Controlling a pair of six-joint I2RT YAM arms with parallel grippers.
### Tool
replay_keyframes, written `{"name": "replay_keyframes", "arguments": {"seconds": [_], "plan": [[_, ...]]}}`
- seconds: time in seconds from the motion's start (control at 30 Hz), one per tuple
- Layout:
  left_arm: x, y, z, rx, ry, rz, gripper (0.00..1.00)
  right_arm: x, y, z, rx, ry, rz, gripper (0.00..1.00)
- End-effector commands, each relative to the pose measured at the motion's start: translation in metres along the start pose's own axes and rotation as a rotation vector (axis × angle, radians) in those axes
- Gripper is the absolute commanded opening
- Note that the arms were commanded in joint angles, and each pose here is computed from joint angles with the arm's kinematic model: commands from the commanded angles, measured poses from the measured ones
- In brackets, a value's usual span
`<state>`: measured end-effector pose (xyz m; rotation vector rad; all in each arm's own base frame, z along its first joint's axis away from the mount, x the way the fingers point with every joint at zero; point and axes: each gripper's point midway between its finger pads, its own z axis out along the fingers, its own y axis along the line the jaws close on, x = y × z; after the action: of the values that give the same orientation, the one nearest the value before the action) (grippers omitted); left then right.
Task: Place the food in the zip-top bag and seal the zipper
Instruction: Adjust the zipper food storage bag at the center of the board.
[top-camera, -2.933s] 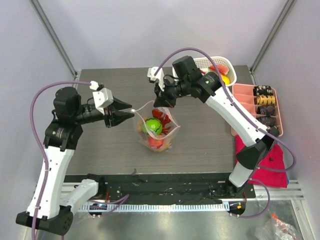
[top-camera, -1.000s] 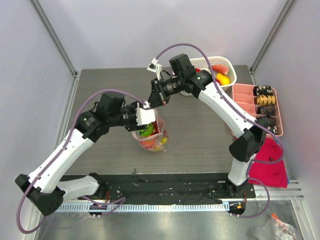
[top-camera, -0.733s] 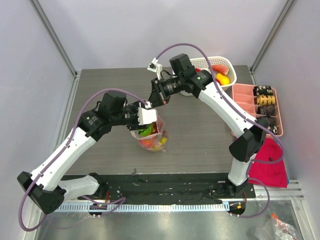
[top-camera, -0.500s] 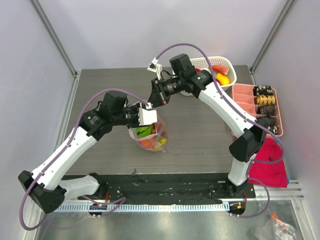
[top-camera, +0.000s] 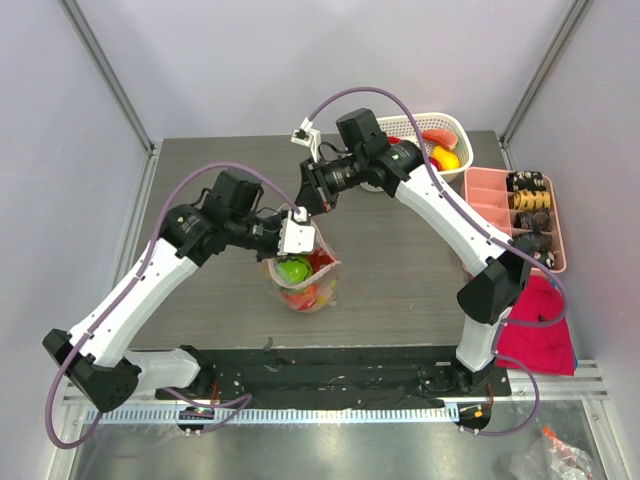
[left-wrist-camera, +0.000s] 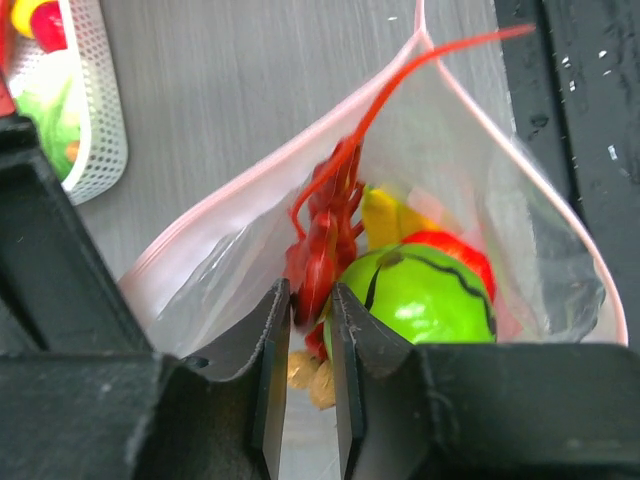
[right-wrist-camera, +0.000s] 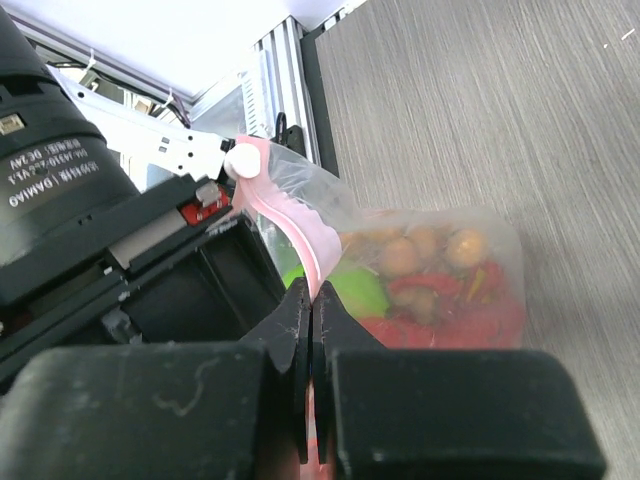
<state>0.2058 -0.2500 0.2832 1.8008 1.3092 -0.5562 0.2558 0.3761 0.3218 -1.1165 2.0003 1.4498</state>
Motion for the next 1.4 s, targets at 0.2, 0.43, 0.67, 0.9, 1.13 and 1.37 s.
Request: {"name": "replay_keyframes", "arguments": {"seconds": [0.2,0.43,0.67,0.9,1.13,1.37], "plan": [[-0.013,-0.005,0.008,0.036,-0.053,-0.038,0.27,-0.026,0.020,-0.007,-0.050,-0.063,-0.104,0.01],[-0.013,0.000,0.006,0.016,0.003,-0.059,0.00,-0.023,0.019,-0.006,-0.048,-0.057,-0.114,0.01],[-0.018,-0.001,-0.015,0.054,0.185,0.017,0.00,-0.017,0.014,-0.005,-0.035,-0.040,-0.114,0.01],[-0.019,-0.002,-0.027,0.073,0.241,0.049,0.00,-0.014,0.011,-0.005,-0.019,-0.034,-0.108,0.01],[0.006,-0.019,-0.027,0.189,0.436,0.132,0.00,-0.014,0.011,-0.005,-0.020,-0.029,-0.100,0.01],[0.029,-0.035,0.009,0.263,0.452,0.051,0.00,-0.021,0.018,-0.002,-0.037,-0.037,-0.082,0.01]]}}
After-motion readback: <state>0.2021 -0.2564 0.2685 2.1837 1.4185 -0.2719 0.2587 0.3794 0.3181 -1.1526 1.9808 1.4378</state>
